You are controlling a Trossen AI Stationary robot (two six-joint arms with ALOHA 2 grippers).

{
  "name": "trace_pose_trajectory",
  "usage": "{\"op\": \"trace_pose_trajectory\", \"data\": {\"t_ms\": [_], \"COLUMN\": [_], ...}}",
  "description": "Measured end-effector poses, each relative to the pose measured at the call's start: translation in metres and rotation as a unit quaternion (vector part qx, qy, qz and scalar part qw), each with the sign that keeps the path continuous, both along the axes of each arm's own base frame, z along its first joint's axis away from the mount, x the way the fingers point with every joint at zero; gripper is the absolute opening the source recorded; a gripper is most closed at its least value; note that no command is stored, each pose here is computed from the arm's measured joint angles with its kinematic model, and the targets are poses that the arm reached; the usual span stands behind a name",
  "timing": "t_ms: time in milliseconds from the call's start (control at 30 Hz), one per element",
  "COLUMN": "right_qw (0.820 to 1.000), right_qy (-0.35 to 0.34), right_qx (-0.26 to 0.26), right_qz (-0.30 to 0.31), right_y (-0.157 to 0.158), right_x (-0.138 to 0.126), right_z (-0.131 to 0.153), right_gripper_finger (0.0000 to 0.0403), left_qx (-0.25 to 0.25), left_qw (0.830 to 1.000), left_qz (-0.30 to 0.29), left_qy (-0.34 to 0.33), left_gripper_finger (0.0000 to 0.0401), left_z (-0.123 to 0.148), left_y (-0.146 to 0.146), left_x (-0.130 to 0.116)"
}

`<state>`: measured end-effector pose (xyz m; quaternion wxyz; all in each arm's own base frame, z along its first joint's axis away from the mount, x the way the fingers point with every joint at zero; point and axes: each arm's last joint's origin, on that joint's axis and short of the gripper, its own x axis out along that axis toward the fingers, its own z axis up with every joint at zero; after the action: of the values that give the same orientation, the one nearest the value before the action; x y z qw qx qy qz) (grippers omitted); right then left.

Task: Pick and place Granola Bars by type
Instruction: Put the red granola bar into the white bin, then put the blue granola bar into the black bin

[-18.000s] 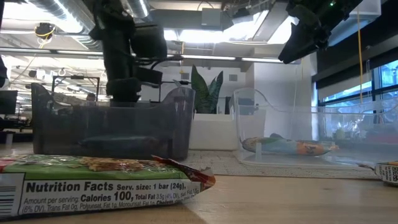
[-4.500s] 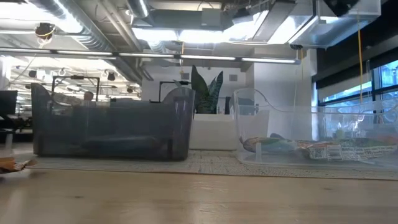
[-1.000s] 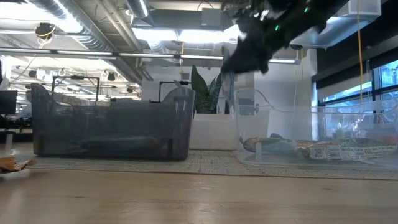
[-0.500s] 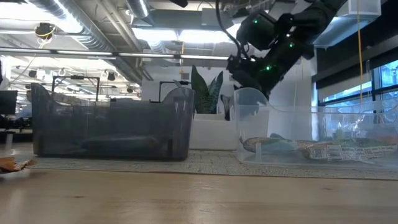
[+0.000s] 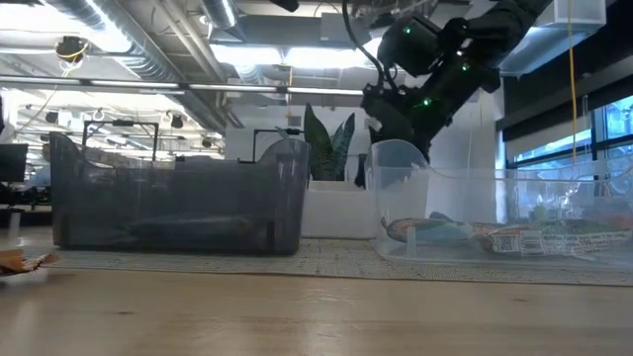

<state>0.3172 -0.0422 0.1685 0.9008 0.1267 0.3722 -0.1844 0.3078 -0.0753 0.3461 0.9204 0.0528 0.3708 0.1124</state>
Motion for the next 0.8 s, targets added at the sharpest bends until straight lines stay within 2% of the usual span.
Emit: {"op": "trace_pose_trajectory", "data": {"t_ms": [167, 267, 400, 500, 600, 700, 800], "right_qw": [1.000, 0.999, 0.983, 0.956, 0.912, 0.868, 0.831], "right_qy": [0.002, 0.027, 0.058, 0.118, 0.156, 0.168, 0.155], "right_qx": [0.013, 0.022, 0.096, 0.085, 0.048, 0.020, 0.023], "right_qz": [-0.017, -0.028, -0.145, -0.256, -0.375, -0.466, -0.534], "right_y": [-0.001, -0.002, -0.014, -0.027, -0.035, -0.039, -0.043], "right_x": [-0.001, -0.006, -0.020, -0.043, -0.068, -0.089, -0.100], "right_z": [0.026, 0.048, 0.080, 0.096, 0.107, 0.110, 0.106], "right_gripper_finger": [0.0195, 0.0196, 0.0196, 0.0196, 0.0196, 0.0196, 0.0196], "left_qx": [0.010, 0.017, 0.021, 0.027, 0.028, 0.029, 0.030], "left_qw": [1.000, 1.000, 0.999, 0.999, 0.999, 0.999, 0.999], "left_qz": [-0.007, -0.012, -0.014, -0.017, -0.015, -0.015, -0.017], "left_qy": [0.013, 0.022, 0.026, 0.027, 0.026, 0.026, 0.025], "left_gripper_finger": [0.0126, 0.0126, 0.0126, 0.0126, 0.0126, 0.0126, 0.0126], "left_z": [-0.001, -0.002, -0.003, -0.003, -0.002, -0.002, -0.002], "left_y": [0.000, 0.001, 0.001, 0.001, 0.001, 0.001, 0.001], "left_x": [-0.001, -0.002, -0.003, -0.003, -0.003, -0.003, -0.002]}}
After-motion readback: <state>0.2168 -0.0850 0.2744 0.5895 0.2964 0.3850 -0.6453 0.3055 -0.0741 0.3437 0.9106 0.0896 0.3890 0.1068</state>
